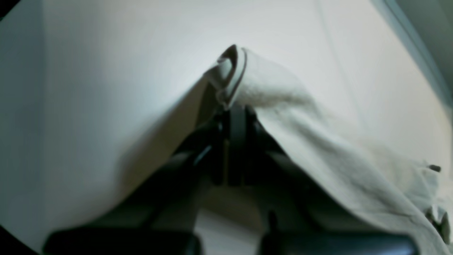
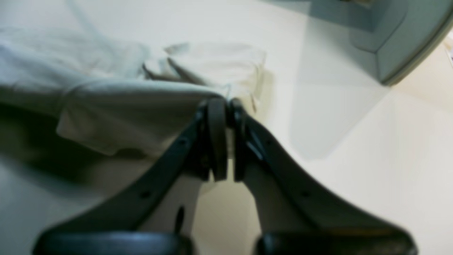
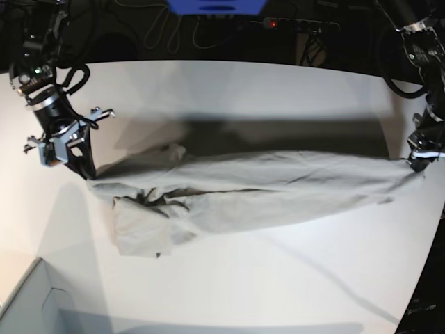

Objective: Layout the t-shirt on the table in an organized manner, then fold the t-shirt properly
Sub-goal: 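Lift the held shirt ends high with both grippers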

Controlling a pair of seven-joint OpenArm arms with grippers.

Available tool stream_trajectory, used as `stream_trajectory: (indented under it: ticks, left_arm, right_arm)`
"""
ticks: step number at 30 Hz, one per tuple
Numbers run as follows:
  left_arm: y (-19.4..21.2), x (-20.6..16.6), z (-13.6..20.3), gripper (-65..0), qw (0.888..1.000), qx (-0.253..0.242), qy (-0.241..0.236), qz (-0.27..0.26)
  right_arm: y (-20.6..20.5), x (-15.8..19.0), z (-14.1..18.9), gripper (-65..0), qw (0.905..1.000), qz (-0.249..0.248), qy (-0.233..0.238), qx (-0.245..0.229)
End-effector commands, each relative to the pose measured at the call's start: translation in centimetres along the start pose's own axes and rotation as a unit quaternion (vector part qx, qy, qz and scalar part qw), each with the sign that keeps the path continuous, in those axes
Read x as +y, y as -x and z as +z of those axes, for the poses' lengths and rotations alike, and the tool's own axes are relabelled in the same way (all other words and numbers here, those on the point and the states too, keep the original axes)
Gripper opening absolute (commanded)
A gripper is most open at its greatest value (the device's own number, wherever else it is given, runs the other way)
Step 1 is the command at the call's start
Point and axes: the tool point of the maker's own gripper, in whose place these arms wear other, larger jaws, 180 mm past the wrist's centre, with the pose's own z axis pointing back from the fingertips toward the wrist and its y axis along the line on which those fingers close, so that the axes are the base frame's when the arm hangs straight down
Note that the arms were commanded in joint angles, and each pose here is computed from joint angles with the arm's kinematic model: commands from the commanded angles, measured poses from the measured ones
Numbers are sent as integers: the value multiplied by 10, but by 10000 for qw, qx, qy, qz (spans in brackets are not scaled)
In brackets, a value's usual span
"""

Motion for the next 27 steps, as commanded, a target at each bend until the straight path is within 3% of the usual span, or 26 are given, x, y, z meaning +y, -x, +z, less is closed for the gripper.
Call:
stream_trajectory:
  ticks: [1,7,12,17,27]
  left_arm:
    - [-19,-9,5,-650,9996,-213,175,-57]
    - [-19,-7,8,-650,9997,-119,195,42]
    - [23,12,-1,-650,9981,355,15,507]
    - [38,18,3,-650,9971,497,-47,567]
    - [-23,-30,9,-650,9986,-283,431,152]
  right_arm:
    - [-17,-2,1,-650,9995,56,-40,-310]
    - [-15,-2,1,-650,9996,42,-44,-278]
    - [-14,-1,1,-650,9996,24,-52,-275]
    - [-14,-2,1,-650,9996,39,-53,-271]
    - [-33,-9,-8,-650,9986,121,7,-512]
